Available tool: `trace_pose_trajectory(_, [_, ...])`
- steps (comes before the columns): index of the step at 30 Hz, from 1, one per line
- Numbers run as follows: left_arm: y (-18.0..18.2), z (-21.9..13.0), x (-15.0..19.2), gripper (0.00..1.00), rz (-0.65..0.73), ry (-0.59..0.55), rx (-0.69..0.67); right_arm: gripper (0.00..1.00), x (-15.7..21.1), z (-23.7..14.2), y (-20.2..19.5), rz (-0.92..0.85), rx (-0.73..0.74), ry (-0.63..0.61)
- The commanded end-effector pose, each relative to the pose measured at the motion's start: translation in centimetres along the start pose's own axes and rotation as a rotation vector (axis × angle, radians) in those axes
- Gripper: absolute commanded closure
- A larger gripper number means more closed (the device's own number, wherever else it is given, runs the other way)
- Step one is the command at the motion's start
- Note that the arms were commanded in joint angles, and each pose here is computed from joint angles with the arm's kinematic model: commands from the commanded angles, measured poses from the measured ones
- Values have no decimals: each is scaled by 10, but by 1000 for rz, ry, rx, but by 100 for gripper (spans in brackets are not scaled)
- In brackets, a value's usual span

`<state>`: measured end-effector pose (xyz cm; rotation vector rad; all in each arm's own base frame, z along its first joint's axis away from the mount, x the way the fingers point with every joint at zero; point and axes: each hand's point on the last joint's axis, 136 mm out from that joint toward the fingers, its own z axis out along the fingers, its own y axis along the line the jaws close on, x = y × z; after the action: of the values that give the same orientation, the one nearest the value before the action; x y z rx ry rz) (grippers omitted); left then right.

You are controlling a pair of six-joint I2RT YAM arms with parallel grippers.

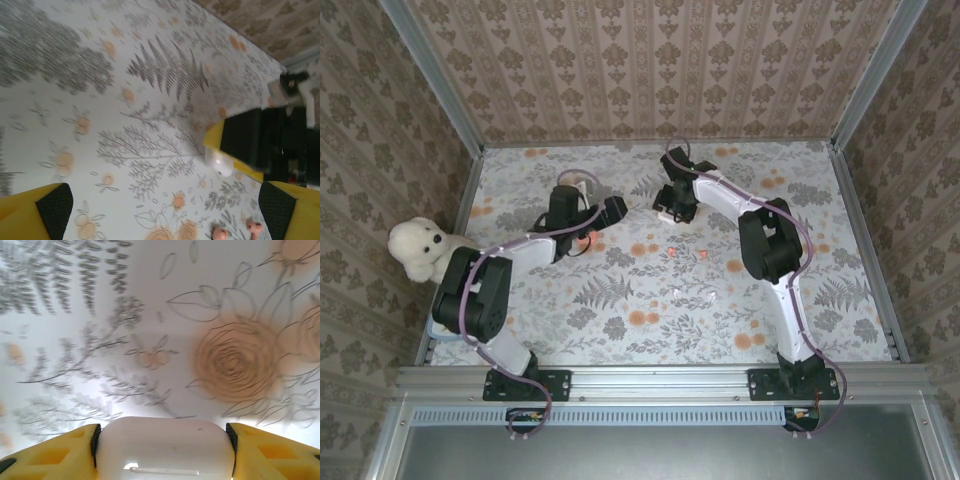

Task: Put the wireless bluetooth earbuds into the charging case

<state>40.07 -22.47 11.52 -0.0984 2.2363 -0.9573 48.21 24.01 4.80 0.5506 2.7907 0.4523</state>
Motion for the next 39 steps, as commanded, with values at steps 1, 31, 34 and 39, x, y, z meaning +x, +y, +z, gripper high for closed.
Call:
trace_pose_trajectory(1, [-36, 9, 4, 3, 48, -31, 185, 47, -10, -32, 37, 111, -179, -14])
trace_pose_trajectory(31, [-54, 76, 10, 34, -20, -152, 335, 47, -16, -42, 61, 323, -338, 20])
trace_pose_trajectory(34, [-55, 80, 7, 36, -27, -158, 337, 47, -15, -42, 64, 319, -344, 22])
trace_pose_trajectory(39, [-56, 86, 5, 39, -35, -163, 340, 47, -11, -44, 68, 310, -353, 28])
